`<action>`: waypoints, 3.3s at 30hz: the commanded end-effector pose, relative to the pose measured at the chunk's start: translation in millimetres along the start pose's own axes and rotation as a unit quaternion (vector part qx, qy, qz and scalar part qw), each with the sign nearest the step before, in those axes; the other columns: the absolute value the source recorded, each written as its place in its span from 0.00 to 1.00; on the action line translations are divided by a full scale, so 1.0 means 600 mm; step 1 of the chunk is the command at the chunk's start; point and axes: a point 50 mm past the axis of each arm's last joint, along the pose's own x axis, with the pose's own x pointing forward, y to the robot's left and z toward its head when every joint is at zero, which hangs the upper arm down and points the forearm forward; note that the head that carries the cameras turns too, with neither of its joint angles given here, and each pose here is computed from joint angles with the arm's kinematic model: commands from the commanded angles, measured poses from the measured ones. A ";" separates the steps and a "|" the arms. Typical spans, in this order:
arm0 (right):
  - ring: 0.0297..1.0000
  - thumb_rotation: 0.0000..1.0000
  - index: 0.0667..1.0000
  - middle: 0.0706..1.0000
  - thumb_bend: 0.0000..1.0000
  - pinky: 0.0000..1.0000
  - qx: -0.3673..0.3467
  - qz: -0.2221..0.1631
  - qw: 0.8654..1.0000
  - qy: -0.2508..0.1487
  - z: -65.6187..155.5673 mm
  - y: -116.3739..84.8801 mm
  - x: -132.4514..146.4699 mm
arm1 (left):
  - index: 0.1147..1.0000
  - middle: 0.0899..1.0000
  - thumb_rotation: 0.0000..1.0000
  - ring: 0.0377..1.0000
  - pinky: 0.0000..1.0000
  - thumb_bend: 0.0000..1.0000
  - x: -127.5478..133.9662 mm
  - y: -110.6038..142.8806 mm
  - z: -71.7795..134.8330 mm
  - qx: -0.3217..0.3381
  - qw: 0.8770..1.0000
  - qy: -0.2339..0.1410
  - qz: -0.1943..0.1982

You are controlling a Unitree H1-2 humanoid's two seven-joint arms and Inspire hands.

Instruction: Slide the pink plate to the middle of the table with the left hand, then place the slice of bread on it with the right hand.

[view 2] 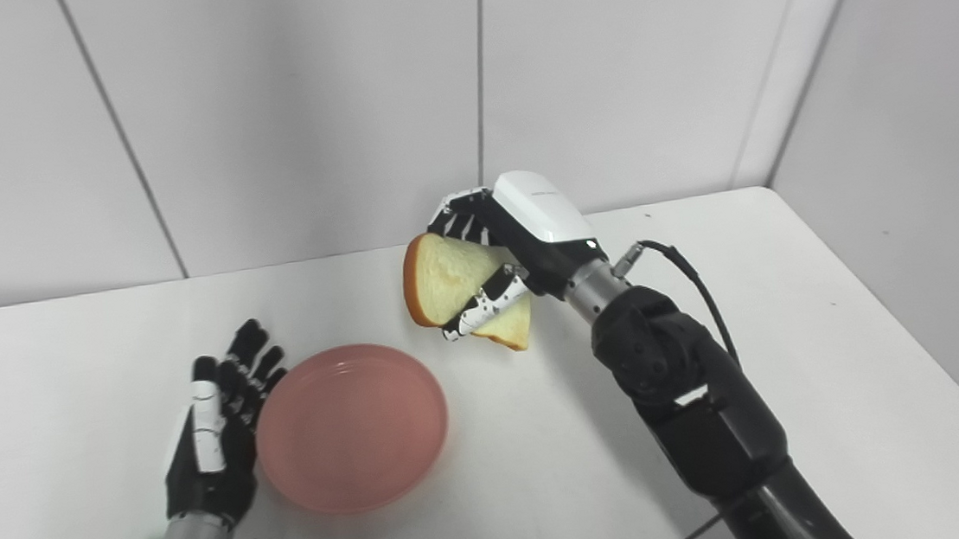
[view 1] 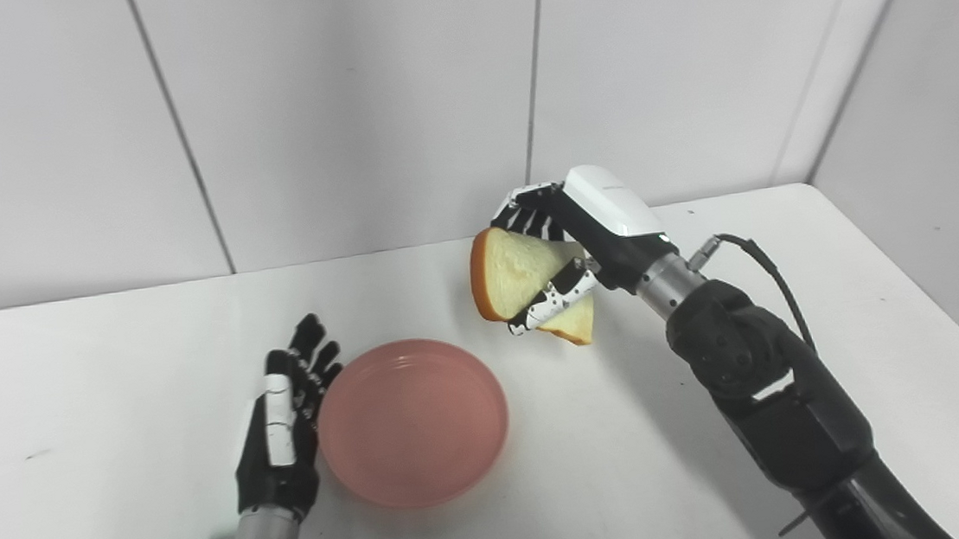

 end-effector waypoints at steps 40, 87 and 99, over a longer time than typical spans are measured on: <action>0.40 0.00 0.46 0.47 0.52 0.35 -0.057 0.182 0.979 -0.079 0.060 0.078 0.031 | 0.88 0.96 1.00 0.93 0.92 0.80 0.031 -0.096 -0.014 0.036 0.999 -0.015 0.018; 0.88 0.13 0.79 0.83 0.73 0.99 -0.162 0.217 0.962 -0.029 0.007 0.095 0.023 | 0.88 0.97 1.00 0.95 0.95 0.78 0.028 -0.090 -0.014 0.030 0.999 -0.021 0.013; 0.89 0.13 0.91 0.87 0.75 0.98 -0.118 0.200 0.972 -0.025 0.005 0.067 -0.013 | 0.89 0.98 1.00 0.96 0.96 0.79 0.028 -0.084 -0.014 0.030 0.999 -0.019 0.011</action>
